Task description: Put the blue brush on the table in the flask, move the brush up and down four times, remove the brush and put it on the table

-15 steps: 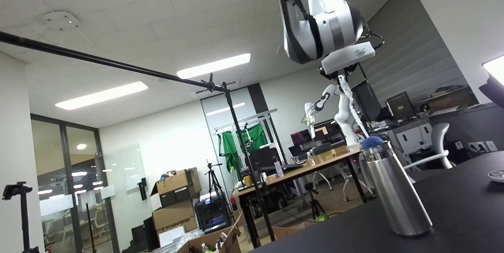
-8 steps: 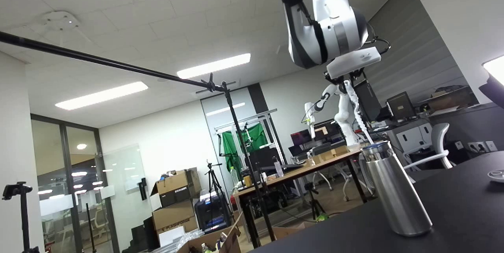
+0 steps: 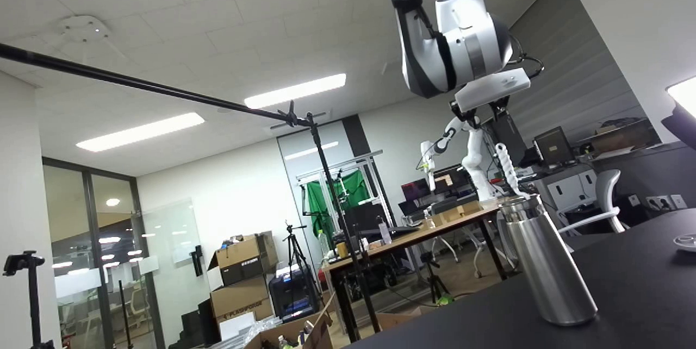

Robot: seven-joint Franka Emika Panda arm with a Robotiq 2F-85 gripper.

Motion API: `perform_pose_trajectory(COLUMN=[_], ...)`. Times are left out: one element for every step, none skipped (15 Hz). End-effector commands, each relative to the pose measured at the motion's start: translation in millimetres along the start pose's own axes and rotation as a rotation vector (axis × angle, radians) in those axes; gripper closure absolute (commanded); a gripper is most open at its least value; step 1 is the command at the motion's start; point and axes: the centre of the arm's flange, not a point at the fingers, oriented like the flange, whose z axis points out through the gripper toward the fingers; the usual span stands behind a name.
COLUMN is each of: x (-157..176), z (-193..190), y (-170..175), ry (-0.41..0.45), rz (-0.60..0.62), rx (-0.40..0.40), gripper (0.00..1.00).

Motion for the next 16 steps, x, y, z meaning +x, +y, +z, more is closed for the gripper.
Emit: perform_pose_trajectory(x=[9.5,9.9,10.5,11.3,14.1,18.7,23.1,28.5,35.5,43.7,49.8,55.8,61.0,63.8,67.2,68.5], z=[-0.9,-1.5,-2.7,-4.3,-8.4,-12.3,-15.0,-19.1,-24.3,-29.9,-32.9,-34.8,-34.9,-33.7,-29.6,-25.3], y=[1.0,1.1,1.7,2.7,5.8,9.1,8.5,8.1,10.8,12.0,14.7,17.1,20.9,24.8,28.6,33.2], ry=[-0.004,-0.002,-0.001,-0.002,-0.029,-0.081,-0.087,-0.105,-0.125,-0.155,-0.194,-0.246,-0.304,-0.370,-0.438,-0.502], rz=[0.034,0.033,0.033,0.031,0.011,-0.035,-0.079,-0.101,-0.115,-0.122,-0.125,-0.127,-0.129,-0.134,-0.136,-0.146], rx=[0.017,0.017,0.019,0.023,0.064,0.118,0.140,0.169,0.201,0.227,0.250,0.261,0.271,0.275,0.244,0.226], gripper=[0.16,0.09,0.03,0.01,0.00,0.00,0.00,0.00,0.00,0.00,0.00,0.00,0.00,0.00,0.00,0.00])
